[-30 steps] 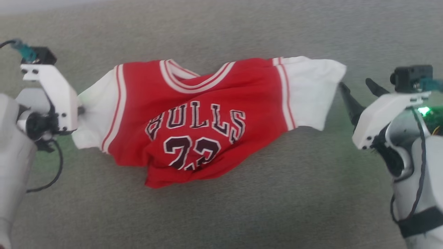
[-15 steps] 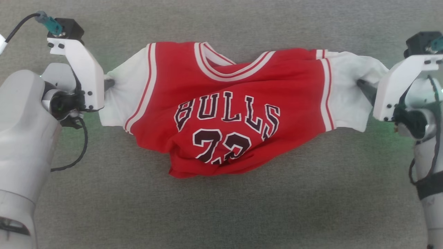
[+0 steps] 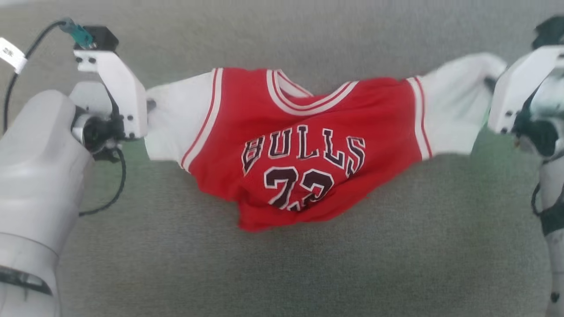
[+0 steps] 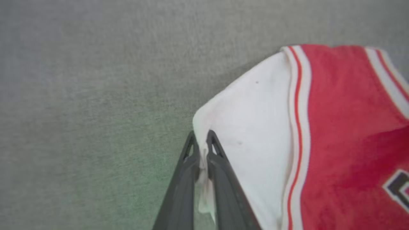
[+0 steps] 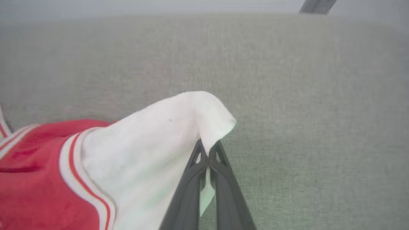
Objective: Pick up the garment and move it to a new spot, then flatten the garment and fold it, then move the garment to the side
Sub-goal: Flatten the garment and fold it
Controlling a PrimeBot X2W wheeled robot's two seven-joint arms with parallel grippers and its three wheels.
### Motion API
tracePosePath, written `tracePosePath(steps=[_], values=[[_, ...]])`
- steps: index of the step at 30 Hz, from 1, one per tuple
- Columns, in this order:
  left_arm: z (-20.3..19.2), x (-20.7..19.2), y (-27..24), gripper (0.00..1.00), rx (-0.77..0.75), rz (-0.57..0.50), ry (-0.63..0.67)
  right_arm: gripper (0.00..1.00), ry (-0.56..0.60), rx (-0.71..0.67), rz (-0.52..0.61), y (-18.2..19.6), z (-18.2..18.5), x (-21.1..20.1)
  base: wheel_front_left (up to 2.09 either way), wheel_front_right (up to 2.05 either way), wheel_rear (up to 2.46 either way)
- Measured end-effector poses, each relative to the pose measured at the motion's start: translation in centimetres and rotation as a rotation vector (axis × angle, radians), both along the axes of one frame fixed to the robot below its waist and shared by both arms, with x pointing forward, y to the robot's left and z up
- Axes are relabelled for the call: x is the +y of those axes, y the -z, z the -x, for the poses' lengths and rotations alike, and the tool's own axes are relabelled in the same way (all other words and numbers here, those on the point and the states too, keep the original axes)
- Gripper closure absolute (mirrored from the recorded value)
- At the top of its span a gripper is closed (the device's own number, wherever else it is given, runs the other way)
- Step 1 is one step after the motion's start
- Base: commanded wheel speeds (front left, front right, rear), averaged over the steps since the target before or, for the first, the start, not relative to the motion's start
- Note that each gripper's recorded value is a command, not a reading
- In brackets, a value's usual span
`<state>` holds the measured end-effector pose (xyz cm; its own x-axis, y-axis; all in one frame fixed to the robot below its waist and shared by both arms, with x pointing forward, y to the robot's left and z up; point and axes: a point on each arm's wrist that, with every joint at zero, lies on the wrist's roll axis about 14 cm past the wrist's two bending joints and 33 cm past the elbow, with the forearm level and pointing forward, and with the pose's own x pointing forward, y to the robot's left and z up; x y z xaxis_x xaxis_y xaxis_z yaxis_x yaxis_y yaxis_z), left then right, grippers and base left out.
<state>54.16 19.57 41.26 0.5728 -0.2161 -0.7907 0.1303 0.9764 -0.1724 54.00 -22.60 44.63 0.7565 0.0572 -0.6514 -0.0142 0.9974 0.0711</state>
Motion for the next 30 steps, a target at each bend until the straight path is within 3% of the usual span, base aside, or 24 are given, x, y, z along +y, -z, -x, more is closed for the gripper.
tracePosePath(steps=[9,19,25,30], values=[[-1.4,0.3,-13.2,1.0,-0.291,-0.016,0.019,1.0,-0.082,-0.339,0.006,-13.2,-1.6,3.1,0.0,0.0,0.0],[0.9,0.6,-27.9,1.0,-0.587,-0.025,0.013,1.0,-0.164,-0.665,-0.016,-27.2,0.8,6.3,0.0,0.0,0.0],[2.8,1.5,-32.8,1.0,-0.675,-0.035,-0.013,1.0,-0.204,-0.771,-0.008,-31.9,2.4,7.9,0.0,0.0,0.0],[3.2,2.2,-33.7,1.0,-0.689,-0.045,-0.035,1.0,-0.212,-0.799,-0.002,-33.0,2.3,8.3,0.0,0.0,0.0]])
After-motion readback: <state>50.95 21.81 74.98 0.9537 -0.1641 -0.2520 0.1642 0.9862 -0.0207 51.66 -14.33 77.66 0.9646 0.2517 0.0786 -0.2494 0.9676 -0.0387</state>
